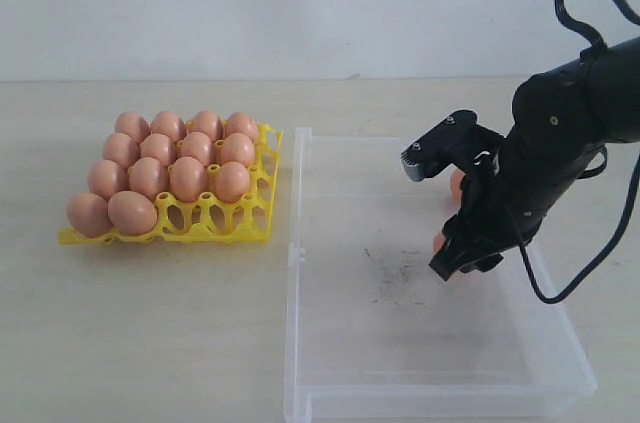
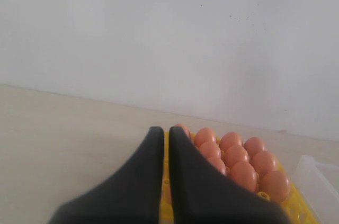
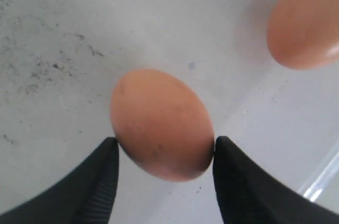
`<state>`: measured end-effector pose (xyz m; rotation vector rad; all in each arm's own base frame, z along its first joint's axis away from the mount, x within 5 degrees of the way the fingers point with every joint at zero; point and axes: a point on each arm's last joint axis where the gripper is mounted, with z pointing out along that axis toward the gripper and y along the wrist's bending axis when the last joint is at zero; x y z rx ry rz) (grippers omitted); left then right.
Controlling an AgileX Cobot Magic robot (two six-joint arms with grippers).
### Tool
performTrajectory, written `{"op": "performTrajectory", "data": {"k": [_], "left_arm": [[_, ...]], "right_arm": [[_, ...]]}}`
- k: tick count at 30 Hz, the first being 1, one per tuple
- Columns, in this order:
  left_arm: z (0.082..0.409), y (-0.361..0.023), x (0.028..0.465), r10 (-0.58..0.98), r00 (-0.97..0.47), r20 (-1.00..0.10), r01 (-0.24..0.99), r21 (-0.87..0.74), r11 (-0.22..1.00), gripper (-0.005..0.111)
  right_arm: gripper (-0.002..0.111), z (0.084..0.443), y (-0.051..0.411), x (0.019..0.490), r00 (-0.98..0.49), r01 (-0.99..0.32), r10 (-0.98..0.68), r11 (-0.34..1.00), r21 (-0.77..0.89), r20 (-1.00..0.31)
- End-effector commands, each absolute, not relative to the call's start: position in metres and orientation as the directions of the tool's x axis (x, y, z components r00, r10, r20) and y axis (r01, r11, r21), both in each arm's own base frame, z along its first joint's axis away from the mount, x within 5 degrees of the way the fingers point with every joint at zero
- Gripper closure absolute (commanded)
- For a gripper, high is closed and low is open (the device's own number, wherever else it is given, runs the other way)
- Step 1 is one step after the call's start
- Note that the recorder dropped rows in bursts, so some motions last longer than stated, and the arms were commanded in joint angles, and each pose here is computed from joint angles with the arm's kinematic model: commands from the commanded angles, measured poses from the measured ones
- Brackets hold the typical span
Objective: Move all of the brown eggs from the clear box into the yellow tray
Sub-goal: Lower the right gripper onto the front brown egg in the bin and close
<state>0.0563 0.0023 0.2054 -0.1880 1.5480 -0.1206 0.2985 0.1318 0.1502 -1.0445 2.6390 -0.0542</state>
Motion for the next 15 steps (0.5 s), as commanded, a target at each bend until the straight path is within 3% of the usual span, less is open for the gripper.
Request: {"op": "performTrajectory", "data": {"k": [1,15], "left_arm": [[0.2070,0.0021,0.0564,-0.197,0.026,-0.980,-0.037,-0.198,0.980,0.103],[0.2070,0.0021,0.0564,-0.197,0.026,-0.980,-0.037,-0.198,0.980,0.103]], "right_arm": [[0.061,0.1519,0.1315,0.3009,-0.625,-0.717,-0.735,0.674,-0.179,-0.264],[0.061,0.1538,0.1274,0.3052,-0.493,-0.793,-0.842,0.539,-0.286,-0.220]]}}
